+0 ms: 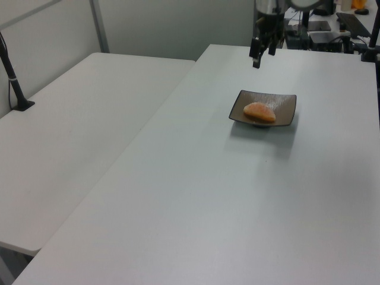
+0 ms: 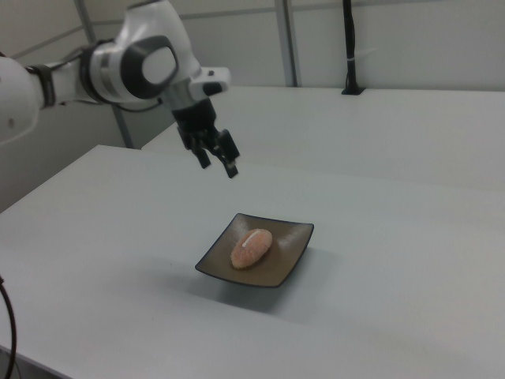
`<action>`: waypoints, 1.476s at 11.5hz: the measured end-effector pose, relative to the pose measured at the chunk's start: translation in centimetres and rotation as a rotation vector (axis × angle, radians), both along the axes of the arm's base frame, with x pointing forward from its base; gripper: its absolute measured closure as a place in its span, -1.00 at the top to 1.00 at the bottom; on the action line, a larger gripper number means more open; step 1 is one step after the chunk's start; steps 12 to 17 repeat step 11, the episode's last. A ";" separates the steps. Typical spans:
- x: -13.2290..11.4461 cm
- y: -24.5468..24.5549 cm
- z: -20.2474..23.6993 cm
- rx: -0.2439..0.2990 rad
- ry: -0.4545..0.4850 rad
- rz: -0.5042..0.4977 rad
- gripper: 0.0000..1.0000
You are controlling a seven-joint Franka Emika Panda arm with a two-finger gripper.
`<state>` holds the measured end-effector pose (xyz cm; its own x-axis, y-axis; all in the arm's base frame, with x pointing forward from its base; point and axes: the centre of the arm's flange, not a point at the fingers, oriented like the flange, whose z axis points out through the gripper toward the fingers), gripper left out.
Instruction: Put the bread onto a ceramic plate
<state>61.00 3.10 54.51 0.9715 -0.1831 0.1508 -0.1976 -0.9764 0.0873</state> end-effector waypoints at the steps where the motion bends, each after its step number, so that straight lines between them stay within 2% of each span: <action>1: -1.0 0.8 1.5 0.033 0.001 0.004 1.00; 4: -3.8 1.5 4.0 0.084 0.068 0.116 1.00; 6: -4.2 1.6 3.9 0.094 0.087 0.170 1.00; 10: -5.0 2.4 2.6 0.096 0.151 0.188 1.00; 17: -5.1 2.5 2.5 0.096 0.153 0.191 1.00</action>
